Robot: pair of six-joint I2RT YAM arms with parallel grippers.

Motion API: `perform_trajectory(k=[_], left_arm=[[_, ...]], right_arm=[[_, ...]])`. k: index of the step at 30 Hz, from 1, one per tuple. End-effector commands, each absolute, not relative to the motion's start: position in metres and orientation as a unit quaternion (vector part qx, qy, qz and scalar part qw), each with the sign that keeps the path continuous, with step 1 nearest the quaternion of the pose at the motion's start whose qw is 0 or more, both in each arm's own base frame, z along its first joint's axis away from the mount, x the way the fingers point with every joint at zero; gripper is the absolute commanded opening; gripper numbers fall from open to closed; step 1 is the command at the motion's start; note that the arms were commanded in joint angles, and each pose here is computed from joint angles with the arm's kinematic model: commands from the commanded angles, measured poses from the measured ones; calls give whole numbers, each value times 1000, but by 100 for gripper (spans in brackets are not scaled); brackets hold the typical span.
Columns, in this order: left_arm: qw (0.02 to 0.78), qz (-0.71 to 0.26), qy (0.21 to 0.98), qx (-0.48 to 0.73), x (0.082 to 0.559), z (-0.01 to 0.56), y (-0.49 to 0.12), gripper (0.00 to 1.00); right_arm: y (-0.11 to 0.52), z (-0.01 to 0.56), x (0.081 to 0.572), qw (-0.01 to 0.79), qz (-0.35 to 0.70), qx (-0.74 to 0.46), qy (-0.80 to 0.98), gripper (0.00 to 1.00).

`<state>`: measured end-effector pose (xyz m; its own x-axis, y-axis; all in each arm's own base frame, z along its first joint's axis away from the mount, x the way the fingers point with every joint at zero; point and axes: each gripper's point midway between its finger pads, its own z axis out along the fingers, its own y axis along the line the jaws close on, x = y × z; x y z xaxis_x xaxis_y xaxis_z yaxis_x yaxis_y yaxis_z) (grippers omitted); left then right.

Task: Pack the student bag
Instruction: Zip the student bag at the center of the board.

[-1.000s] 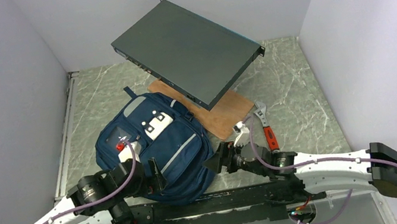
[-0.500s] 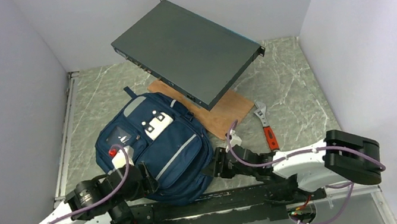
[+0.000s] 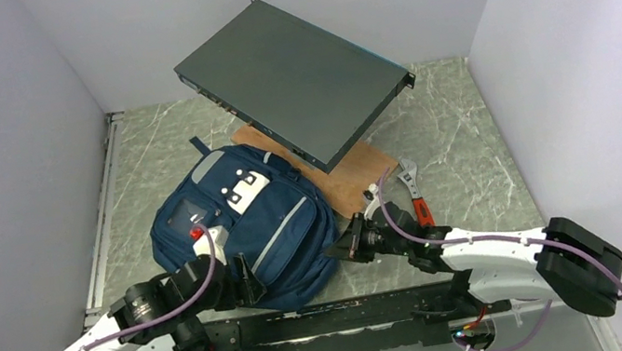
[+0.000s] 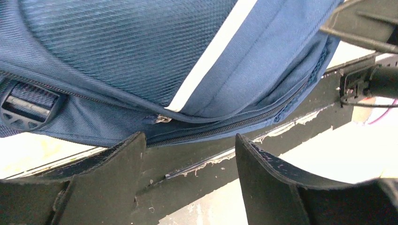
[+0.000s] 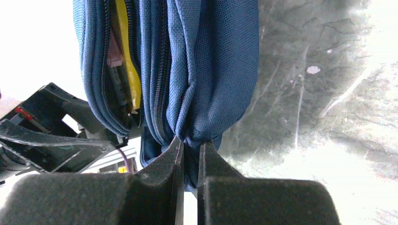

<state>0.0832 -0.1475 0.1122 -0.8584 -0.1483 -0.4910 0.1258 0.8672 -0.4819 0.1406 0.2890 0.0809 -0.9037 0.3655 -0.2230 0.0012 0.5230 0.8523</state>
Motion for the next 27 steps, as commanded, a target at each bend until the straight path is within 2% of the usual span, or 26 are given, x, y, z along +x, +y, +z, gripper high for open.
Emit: perform_trajectory(k=[1,6,8,11,13,17,19,23,27], left_arm=[[267,-293,916,59,81,123,-170,72],[263,-305,911,88,83,122,-185,61],[258,-280,920,89,85,115,-182,56],[248,-234,936,83,87,106,-172,55],[248,-225,939,78,88,105,-171,58],[259,-226,937,62,92,112,-170,82],[265,-246,930,67,91,119,-175,87],[282,-259,921,66,93,124,-173,89],[296,-266,915,74,99,121,-180,78]], right_arm=[[308,150,142,185,564,66,802,0],[309,161,145,171,589,62,788,0],[310,163,146,169,594,61,785,0],[310,164,147,167,601,57,780,0],[308,163,148,167,603,51,779,0],[295,162,155,165,614,60,769,0],[290,164,157,162,618,59,767,0],[287,172,158,161,624,47,763,0],[284,183,158,158,638,36,753,0]])
